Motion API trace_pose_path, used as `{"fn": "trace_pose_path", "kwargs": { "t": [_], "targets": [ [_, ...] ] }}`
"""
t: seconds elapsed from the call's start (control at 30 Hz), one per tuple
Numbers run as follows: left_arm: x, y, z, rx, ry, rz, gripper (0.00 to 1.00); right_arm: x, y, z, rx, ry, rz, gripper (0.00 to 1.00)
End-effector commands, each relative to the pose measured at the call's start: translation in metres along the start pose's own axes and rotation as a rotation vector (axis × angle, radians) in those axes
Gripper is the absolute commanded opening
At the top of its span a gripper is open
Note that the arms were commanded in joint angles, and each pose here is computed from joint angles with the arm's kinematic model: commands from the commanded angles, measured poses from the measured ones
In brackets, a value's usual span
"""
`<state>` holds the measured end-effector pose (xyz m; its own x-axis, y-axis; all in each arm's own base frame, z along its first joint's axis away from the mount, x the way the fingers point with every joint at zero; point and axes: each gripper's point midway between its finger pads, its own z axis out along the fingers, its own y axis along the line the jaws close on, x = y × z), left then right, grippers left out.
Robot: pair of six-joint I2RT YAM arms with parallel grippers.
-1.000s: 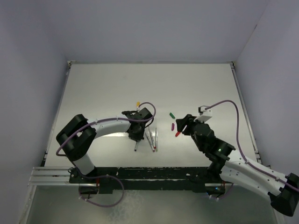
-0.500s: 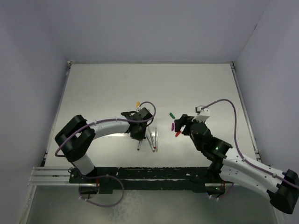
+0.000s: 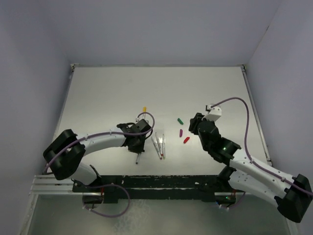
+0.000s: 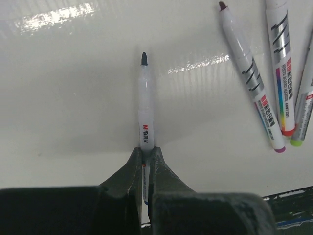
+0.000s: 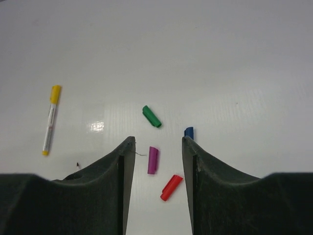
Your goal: Insert the pens into the pen caps
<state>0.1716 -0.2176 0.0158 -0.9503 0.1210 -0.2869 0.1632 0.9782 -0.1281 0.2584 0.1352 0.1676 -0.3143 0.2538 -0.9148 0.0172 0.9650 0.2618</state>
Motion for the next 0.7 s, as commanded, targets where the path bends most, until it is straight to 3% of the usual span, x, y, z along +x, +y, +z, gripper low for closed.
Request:
{"fn": "trace_pose_path", "kwargs": {
  "t": [0.0,0.23,0.67],
  "targets": [
    [-0.006,0.005,-0.024,0.016,-0.073,-0.012,0.00,-0.017,-0.009,0.019,0.076,0.021,0.023,0.44],
    [-0.025,-0.013,-0.061,0.151,-0.236,0.040,0.00,0.009,-0.035,0.060,0.157,0.206,0.046,0.42],
    [-0.060,-0.063,-0.115,0.508,-0.577,0.144,0.00,0.052,-0.040,0.084,0.155,0.378,0.017,0.39]
  ]
}}
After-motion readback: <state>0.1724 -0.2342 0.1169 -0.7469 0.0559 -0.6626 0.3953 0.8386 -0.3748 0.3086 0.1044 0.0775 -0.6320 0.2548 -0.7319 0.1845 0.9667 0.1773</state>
